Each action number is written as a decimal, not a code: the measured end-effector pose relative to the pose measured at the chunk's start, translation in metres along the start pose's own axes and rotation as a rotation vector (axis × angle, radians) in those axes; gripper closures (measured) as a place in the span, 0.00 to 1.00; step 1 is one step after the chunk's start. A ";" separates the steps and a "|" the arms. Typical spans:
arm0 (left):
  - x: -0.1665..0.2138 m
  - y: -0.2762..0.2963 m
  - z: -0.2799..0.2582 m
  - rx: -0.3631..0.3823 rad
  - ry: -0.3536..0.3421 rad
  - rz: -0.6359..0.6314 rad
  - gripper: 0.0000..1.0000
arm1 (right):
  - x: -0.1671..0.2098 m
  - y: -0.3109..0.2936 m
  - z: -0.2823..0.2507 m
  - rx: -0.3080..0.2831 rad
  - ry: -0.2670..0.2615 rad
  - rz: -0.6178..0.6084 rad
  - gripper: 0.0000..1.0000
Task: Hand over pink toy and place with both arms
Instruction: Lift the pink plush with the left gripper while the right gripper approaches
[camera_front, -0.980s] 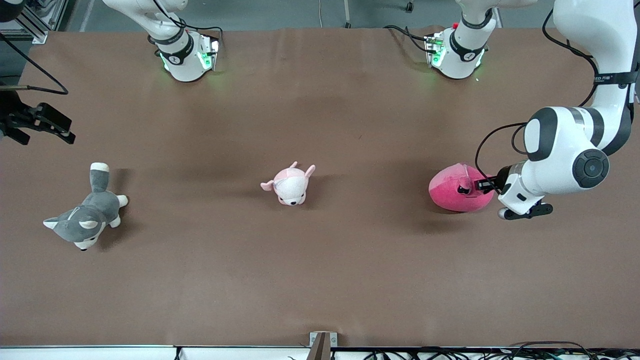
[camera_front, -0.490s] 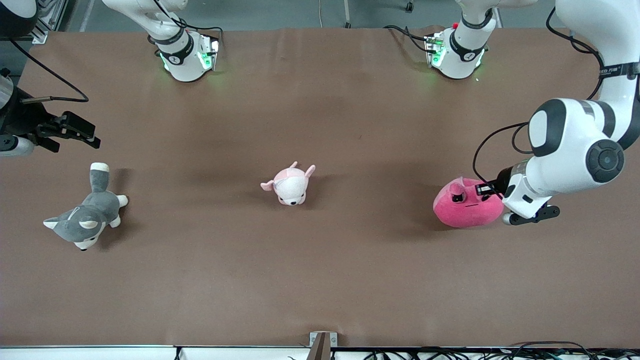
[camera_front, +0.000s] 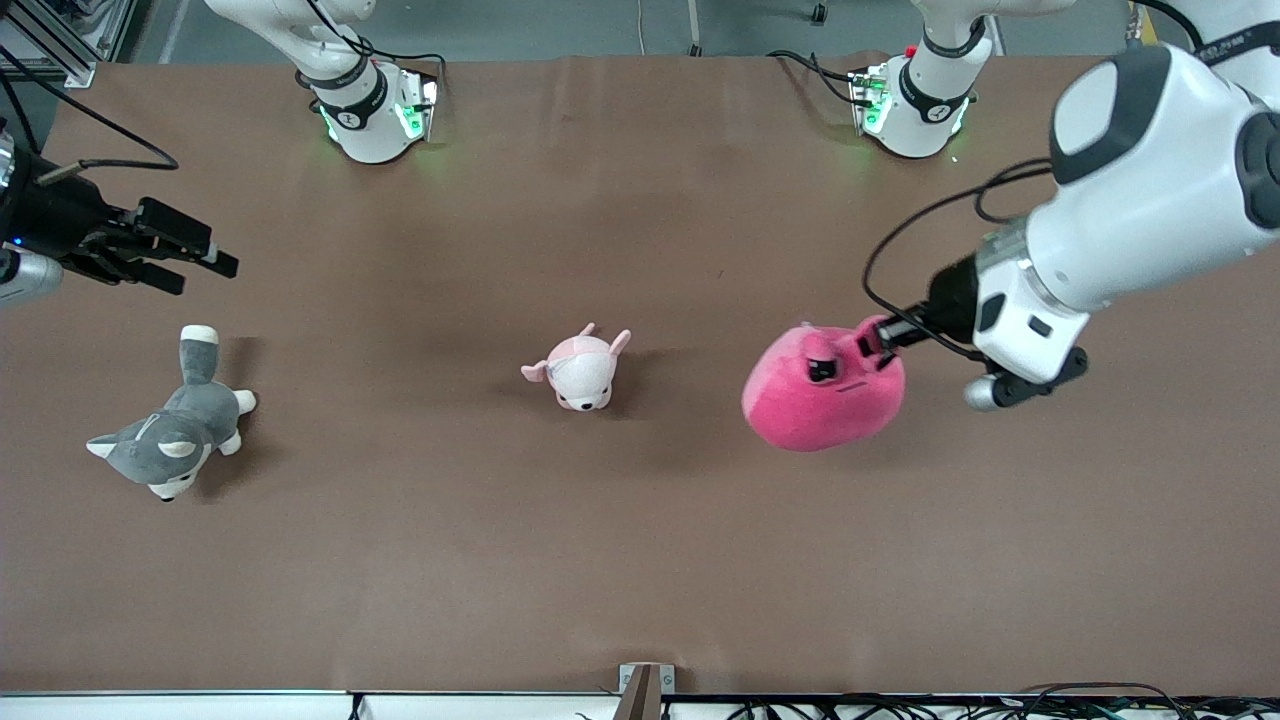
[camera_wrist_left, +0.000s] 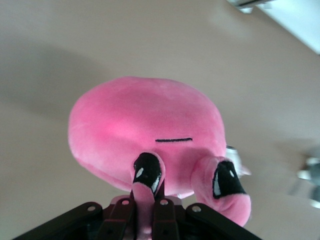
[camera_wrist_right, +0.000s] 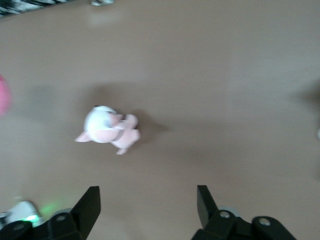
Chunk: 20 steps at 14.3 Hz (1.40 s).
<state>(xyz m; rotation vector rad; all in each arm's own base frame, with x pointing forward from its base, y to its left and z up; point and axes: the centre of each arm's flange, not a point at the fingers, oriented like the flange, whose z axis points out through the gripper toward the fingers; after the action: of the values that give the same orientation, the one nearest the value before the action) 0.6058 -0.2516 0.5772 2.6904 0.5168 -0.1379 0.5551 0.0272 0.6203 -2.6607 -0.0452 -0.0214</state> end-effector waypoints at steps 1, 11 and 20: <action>-0.015 0.021 -0.002 -0.037 0.018 -0.004 0.89 | 0.002 -0.006 0.002 0.065 -0.001 0.005 0.29; -0.162 0.180 0.135 -0.315 0.041 0.025 0.89 | 0.014 -0.054 0.027 0.342 -0.047 0.062 0.35; -0.193 0.191 0.172 -0.284 -0.005 0.052 0.89 | 0.019 -0.114 0.078 0.309 -0.064 -0.020 0.35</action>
<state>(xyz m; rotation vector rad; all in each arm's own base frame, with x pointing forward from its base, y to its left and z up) 0.4949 -0.5478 0.5216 2.4232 0.4292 -0.0520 0.5701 0.1642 0.6044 -2.3514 -0.0890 0.0590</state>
